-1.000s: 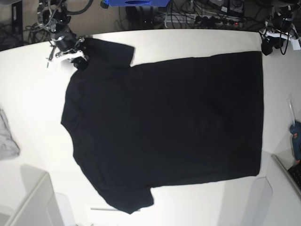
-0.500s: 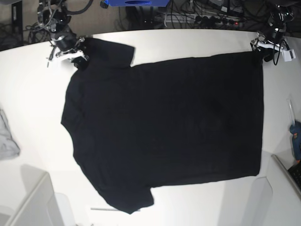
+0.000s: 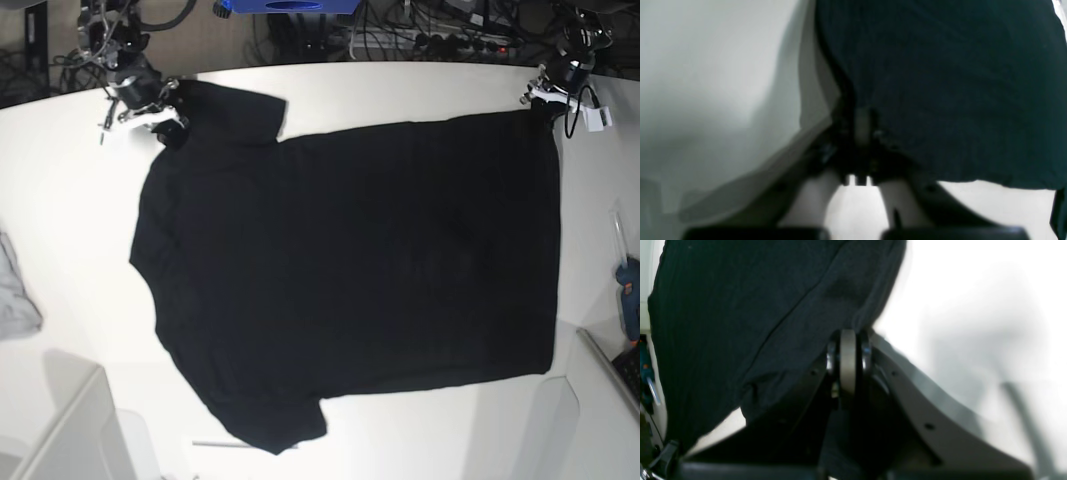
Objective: Fold the T-shirt properly
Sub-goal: 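Lift the shoulder corners with both grippers and pull them apart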
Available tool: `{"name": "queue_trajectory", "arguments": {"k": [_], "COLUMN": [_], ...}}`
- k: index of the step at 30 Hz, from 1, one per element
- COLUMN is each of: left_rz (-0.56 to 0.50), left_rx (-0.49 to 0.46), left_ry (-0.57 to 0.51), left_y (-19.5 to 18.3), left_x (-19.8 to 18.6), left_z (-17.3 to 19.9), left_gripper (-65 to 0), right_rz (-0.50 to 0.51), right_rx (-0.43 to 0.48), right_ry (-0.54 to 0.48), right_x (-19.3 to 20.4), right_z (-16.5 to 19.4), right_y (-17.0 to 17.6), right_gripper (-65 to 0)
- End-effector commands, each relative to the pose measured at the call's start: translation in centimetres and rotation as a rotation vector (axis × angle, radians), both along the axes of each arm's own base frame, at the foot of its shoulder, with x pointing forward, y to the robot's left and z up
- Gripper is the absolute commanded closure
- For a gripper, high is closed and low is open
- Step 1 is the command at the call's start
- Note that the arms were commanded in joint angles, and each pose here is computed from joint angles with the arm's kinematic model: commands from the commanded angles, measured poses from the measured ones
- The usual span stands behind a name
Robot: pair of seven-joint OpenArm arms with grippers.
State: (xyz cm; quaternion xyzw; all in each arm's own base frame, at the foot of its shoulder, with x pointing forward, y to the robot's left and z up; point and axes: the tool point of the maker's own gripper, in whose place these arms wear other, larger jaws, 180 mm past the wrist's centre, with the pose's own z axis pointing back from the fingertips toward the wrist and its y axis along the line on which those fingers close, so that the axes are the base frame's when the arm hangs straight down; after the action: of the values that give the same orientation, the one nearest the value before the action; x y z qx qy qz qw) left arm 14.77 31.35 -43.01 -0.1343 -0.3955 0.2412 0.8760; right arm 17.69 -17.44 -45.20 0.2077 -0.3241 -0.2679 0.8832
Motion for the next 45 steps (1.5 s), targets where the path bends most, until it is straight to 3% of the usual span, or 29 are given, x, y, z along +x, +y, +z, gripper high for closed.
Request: {"name": "queue_trajectory", "arguments": {"k": [1,5,12,16,32,37,45], "left_rz": [-0.017,-0.043,-0.162,-0.17,-0.258,-0.252,-0.251], "left_rx": [0.015,0.046,0.25,0.256,0.332,0.363,0.42], "left_ry": [0.046,0.045,0.1,0.122,0.152,0.123,-0.004], "left_y": [0.2,0.1,0.6,0.6,-0.4,0.0,-0.5], "left_x": [-0.8,-0.8,-1.0,-1.8,-4.6,-4.0,0.0], "left_z": [-0.4,0.4,1.9,1.7,4.3,5.7,9.0], "left_gripper": [0.0,0.0,0.0,0.0,0.0,0.0,0.0], "right_rz": [0.013,0.014,0.034,0.016,0.077,0.084,0.128], "right_rx": [-0.033,-0.04,-0.047,-0.071,-0.071,-0.073,-0.079], "right_ry": [0.114,0.111,0.082,0.072,0.038,-0.009,-0.078], "right_x": [-2.4,-2.3,-2.8,-3.6,-6.5,-4.7,-0.7], "right_z": [-1.6,-1.5,0.1,1.3,5.6,6.5,7.8], "right_y": [-0.6,-0.8,-0.3,-1.4,0.7,0.8,0.9], "right_gripper": [0.0,0.0,0.0,0.0,0.0,0.0,0.0]}}
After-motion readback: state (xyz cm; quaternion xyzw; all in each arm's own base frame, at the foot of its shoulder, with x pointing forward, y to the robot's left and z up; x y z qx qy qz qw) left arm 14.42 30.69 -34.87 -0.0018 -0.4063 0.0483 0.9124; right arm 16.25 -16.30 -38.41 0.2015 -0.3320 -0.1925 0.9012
